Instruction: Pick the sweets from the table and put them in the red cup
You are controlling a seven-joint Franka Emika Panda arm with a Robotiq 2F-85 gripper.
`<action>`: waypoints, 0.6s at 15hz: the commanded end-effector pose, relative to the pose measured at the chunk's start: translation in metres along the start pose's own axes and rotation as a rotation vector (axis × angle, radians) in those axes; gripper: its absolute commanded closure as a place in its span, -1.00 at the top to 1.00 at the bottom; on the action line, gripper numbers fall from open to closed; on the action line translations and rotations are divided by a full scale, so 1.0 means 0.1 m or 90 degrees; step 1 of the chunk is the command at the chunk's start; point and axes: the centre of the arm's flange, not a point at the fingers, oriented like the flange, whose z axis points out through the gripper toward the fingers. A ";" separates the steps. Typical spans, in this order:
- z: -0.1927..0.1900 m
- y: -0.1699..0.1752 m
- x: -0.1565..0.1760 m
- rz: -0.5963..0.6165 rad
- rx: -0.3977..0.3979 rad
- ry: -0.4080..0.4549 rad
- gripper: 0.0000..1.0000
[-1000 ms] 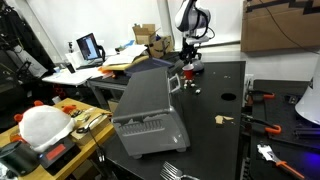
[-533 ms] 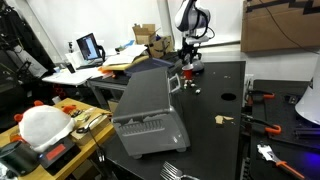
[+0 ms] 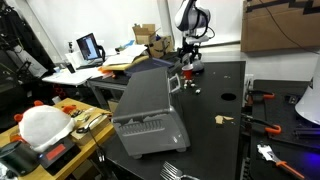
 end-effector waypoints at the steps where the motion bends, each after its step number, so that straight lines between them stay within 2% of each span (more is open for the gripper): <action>1: -0.09 0.02 -0.04 -0.007 -0.001 -0.027 1.00; 9: -0.11 0.09 -0.23 -0.058 -0.027 -0.116 1.00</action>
